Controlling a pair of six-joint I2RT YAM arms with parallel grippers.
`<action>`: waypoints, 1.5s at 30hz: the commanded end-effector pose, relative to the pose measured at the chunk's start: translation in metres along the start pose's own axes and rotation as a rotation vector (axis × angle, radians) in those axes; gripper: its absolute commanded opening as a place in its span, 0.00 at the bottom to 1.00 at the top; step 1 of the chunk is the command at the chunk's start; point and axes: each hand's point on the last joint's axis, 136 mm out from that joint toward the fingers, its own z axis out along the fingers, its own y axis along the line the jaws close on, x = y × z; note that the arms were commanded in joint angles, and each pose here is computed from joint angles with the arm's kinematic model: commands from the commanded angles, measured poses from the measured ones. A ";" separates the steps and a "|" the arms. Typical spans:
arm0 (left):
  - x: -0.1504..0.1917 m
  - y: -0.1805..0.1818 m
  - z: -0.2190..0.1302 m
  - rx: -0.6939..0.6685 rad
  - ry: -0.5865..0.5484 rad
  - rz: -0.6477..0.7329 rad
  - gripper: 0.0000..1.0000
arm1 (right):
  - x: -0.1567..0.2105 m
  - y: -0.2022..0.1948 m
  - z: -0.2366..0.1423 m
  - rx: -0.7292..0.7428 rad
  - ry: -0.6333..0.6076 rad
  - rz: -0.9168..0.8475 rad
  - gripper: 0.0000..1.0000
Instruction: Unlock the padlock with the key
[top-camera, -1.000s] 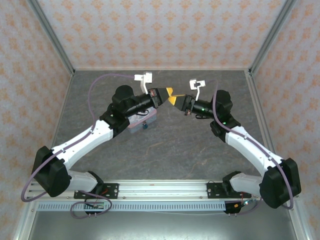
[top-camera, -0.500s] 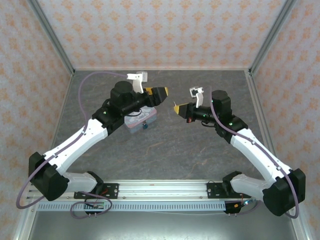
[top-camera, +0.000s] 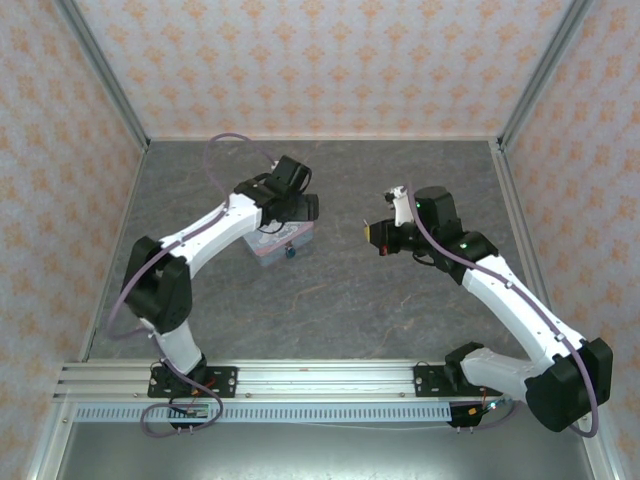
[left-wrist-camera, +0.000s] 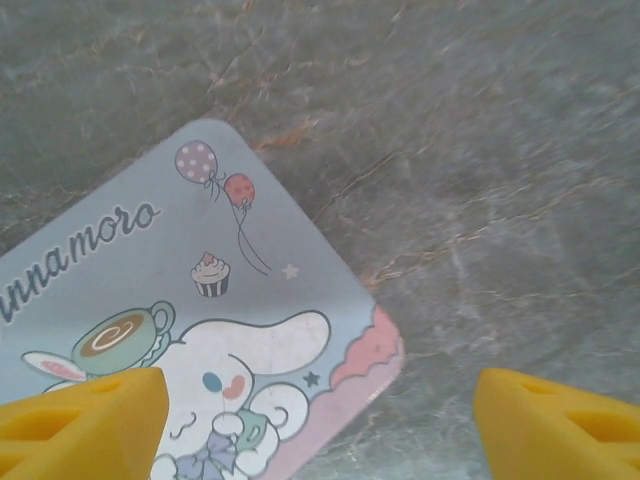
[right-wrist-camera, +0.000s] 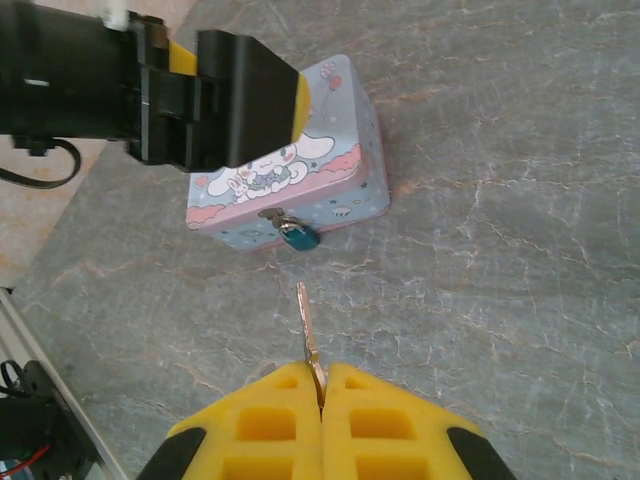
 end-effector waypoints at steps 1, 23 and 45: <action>-0.013 0.010 0.000 -0.070 0.000 0.017 0.80 | 0.006 -0.006 -0.004 0.045 0.013 -0.011 0.00; 0.018 -0.029 0.070 0.026 0.178 0.106 0.81 | 0.018 -0.012 -0.016 0.086 0.003 -0.008 0.00; 0.008 -0.142 0.007 0.447 0.124 0.355 0.56 | 0.036 -0.018 -0.017 0.089 0.003 0.023 0.00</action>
